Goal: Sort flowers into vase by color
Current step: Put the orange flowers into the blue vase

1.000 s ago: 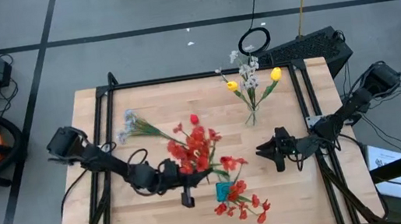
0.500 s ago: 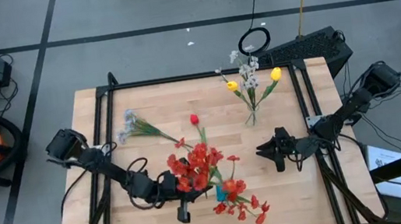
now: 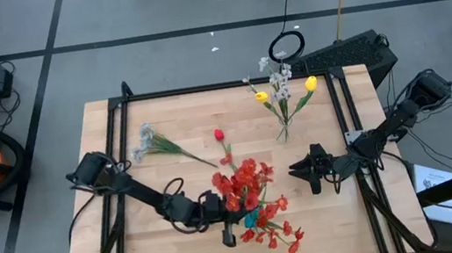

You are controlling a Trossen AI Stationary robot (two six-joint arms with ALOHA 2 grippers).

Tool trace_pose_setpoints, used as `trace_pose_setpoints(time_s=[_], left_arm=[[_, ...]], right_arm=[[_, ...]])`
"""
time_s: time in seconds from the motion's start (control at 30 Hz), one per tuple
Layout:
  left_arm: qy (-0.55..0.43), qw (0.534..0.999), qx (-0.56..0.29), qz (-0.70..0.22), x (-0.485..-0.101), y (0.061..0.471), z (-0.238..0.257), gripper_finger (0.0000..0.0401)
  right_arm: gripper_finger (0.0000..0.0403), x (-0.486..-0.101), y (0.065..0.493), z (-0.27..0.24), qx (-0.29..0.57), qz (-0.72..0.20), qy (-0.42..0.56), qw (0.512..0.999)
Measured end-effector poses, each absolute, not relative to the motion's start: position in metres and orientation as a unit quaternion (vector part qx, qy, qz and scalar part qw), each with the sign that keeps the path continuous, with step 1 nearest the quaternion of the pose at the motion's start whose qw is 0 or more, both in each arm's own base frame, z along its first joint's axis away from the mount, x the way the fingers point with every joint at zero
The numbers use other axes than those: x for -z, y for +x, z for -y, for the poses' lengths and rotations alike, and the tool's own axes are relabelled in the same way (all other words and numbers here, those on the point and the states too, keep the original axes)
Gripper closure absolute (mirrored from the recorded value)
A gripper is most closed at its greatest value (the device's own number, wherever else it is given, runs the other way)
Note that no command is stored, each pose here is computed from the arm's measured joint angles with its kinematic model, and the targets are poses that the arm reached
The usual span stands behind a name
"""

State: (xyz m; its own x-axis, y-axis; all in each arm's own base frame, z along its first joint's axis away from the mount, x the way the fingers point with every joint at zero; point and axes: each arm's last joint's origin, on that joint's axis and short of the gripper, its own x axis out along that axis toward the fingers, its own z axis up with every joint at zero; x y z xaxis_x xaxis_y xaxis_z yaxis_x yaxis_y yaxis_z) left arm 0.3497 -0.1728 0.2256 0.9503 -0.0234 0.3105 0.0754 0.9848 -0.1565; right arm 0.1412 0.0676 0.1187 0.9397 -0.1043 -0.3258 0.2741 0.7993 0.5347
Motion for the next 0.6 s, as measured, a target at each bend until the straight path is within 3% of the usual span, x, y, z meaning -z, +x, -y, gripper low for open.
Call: trace_pose_setpoints(time_s=[0.6], left_arm=[[-0.055, 0.988, 0.012, 0.143, -0.173, 0.364, 0.174, 0.0391]], right_arm=[[0.0287, -0.116, 0.140, -0.067, 0.107, -0.155, 0.290, 0.938]])
